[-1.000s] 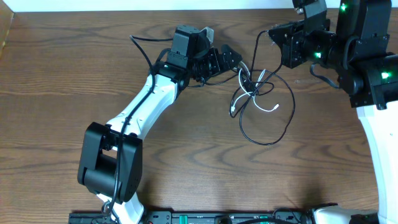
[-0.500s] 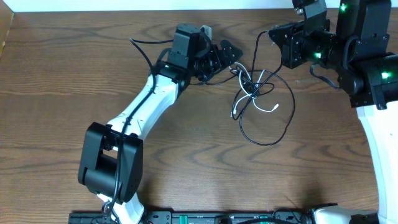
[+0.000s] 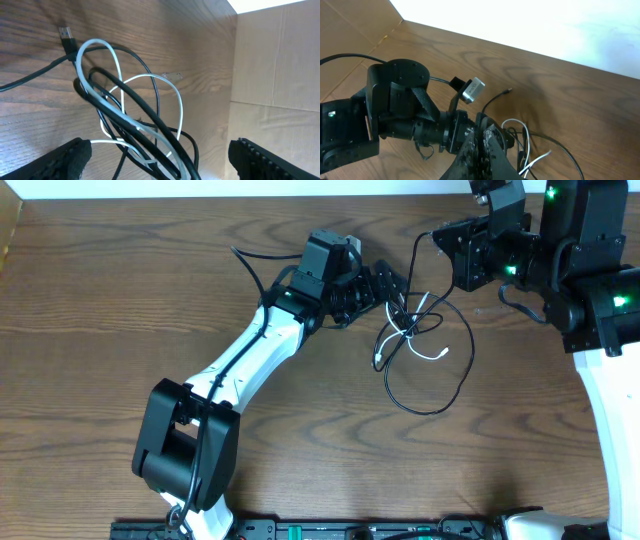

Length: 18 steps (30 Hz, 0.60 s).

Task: Untangle cables
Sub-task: 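Grasp the white and black loops with the left gripper and lift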

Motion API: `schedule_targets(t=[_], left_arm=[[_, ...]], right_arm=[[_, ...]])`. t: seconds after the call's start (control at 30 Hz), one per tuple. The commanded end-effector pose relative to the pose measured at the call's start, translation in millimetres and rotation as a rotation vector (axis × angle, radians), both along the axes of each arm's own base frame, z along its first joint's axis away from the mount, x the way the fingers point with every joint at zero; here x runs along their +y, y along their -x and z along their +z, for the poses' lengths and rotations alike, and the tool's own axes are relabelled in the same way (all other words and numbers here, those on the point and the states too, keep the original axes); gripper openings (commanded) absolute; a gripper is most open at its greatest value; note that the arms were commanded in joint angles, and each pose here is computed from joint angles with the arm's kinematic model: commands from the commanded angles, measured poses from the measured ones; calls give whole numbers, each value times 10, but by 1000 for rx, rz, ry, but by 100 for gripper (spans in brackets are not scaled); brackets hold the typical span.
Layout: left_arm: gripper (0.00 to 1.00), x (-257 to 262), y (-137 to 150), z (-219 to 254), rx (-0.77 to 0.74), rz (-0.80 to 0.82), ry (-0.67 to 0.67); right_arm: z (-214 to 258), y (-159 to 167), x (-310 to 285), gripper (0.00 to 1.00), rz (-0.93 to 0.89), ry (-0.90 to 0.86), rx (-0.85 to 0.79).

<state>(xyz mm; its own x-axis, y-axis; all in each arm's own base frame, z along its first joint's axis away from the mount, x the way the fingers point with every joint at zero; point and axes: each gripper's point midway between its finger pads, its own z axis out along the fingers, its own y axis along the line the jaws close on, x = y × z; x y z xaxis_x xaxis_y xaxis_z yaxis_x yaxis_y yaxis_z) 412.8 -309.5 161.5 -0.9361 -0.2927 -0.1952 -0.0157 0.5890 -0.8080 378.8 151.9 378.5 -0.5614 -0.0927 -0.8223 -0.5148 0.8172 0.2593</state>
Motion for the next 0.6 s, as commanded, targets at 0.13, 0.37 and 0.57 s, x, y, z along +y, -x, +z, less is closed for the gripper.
schedule_targets(t=[0.13,0.37,0.57], left_arm=[[89,23,-152,-37,-49,65,-56],[81,-130,-214,-242,-61,47,-51],[68,-135,-221,-423,-18,54,-60]], right_arm=[[-13,-3,-27,1,-17,-3,14],[-20,-3,-32,1,-20,0,16],[-41,-2,-51,1,-30,8,23]])
